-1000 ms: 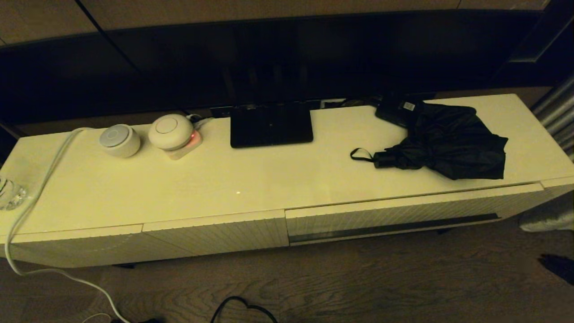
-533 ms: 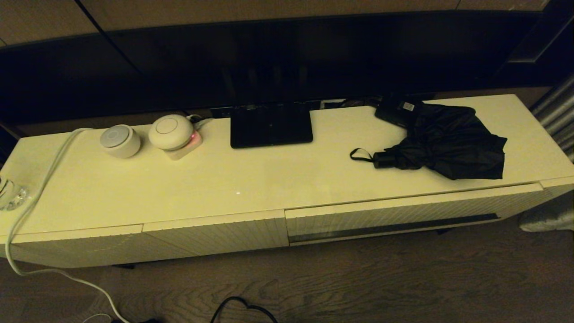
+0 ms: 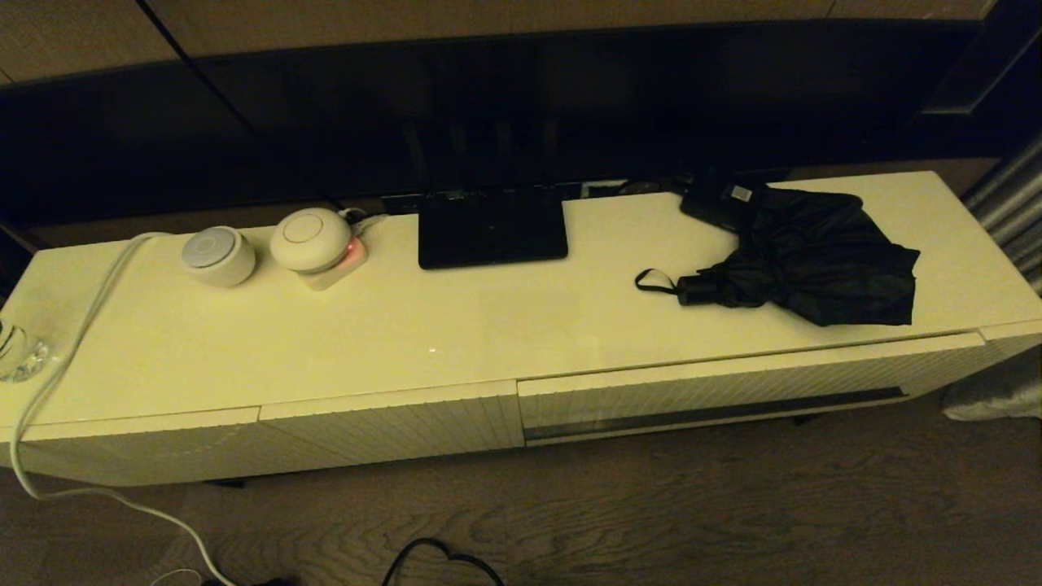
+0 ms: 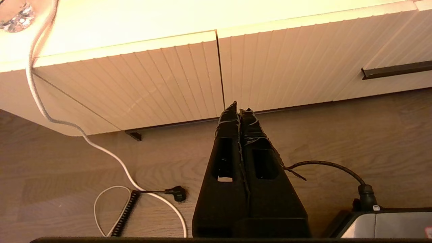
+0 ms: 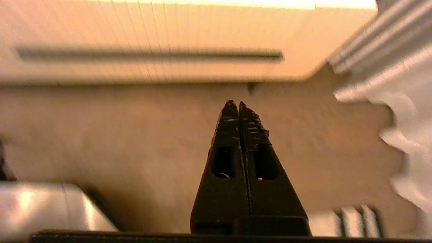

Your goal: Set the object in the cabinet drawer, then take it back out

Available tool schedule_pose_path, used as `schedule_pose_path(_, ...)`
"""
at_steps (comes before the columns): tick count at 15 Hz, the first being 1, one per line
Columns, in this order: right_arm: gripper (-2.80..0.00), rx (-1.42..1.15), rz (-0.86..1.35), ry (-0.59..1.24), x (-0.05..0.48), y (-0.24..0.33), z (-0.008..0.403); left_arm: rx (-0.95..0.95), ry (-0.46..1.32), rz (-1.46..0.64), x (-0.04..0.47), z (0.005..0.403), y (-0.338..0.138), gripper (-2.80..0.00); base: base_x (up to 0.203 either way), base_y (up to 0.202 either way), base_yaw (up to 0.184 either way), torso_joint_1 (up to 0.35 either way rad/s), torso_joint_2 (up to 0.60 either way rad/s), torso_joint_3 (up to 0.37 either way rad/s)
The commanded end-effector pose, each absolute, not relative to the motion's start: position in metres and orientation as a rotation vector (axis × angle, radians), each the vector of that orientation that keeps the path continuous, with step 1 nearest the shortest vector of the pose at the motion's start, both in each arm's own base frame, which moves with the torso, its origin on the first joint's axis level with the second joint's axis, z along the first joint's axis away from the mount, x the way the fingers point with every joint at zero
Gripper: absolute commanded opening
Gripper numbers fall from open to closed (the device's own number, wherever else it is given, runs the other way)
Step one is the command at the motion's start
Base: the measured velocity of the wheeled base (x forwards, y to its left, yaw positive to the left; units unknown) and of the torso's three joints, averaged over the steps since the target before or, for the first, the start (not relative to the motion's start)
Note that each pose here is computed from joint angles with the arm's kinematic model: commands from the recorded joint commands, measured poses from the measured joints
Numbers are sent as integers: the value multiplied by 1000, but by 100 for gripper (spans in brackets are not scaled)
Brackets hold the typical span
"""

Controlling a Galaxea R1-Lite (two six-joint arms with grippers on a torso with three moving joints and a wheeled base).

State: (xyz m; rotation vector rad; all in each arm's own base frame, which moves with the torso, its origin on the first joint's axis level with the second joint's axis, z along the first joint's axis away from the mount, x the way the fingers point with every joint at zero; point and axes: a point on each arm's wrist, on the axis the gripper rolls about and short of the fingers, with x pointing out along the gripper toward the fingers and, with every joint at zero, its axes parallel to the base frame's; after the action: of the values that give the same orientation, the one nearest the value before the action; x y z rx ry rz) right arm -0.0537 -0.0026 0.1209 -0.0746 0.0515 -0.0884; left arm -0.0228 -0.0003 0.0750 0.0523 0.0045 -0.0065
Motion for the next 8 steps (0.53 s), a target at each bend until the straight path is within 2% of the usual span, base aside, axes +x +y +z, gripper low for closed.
schedule_pose_path(1, -280, -60, -77, 22, -47, -2, 114, 52, 8, -6, -23, 74, 0, -280, 0, 0, 0, 0, 0, 0)
schedule_pose_path(6, -280, -109, 30, -102, -24, 1, 86, 52, 8, -6, -23, 74, 0, -280, 0, 0, 0, 0, 0, 0)
schedule_pose_path(8, -280, -92, 49, -48, -23, 1, 80, 53, 8, -6, -23, 74, 0, -280, 0, 0, 0, 0, 0, 0)
